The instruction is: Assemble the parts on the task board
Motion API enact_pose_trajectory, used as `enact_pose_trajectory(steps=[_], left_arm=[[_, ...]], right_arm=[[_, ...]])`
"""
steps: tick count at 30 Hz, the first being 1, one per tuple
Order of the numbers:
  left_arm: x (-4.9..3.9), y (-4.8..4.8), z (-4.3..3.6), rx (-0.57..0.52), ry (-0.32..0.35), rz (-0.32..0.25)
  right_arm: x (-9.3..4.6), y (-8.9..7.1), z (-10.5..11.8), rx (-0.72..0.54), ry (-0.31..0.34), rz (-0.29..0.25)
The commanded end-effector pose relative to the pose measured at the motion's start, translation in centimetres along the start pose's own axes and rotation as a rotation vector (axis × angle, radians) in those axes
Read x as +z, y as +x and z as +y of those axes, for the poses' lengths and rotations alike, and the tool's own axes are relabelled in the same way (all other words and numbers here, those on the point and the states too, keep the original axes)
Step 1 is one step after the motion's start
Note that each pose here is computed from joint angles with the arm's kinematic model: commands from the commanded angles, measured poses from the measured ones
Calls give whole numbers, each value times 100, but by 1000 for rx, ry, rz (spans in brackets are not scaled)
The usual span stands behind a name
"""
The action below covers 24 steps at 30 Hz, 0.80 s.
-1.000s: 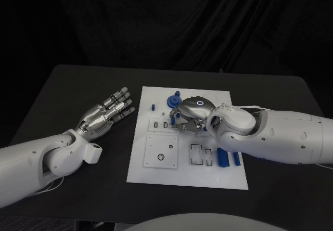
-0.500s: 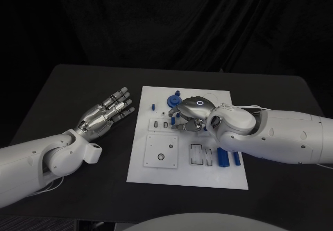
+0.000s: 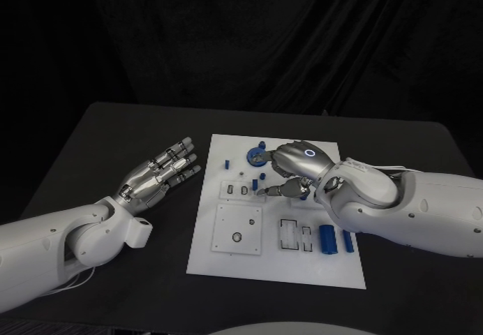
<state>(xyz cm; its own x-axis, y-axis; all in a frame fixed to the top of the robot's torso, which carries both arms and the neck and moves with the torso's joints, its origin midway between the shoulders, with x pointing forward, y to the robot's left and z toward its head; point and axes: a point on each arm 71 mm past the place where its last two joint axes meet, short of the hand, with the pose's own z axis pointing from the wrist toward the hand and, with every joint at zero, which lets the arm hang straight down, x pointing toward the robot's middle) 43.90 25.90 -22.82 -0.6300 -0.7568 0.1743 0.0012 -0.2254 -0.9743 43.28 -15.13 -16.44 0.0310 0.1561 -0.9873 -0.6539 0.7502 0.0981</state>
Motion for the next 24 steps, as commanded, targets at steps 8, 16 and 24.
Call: enact_pose_trajectory(steps=[8,16,24], left_arm=[[68,39,-244,78,109,-45],[233,48,-341,107,38,-23],[358,114,-327,213,29,57]], right_arm=[[-39,-437,-127,-11,-44,-189],[-77,-394,-409,-7,23,-115],[-200,-334,-652,23,117,-56]])
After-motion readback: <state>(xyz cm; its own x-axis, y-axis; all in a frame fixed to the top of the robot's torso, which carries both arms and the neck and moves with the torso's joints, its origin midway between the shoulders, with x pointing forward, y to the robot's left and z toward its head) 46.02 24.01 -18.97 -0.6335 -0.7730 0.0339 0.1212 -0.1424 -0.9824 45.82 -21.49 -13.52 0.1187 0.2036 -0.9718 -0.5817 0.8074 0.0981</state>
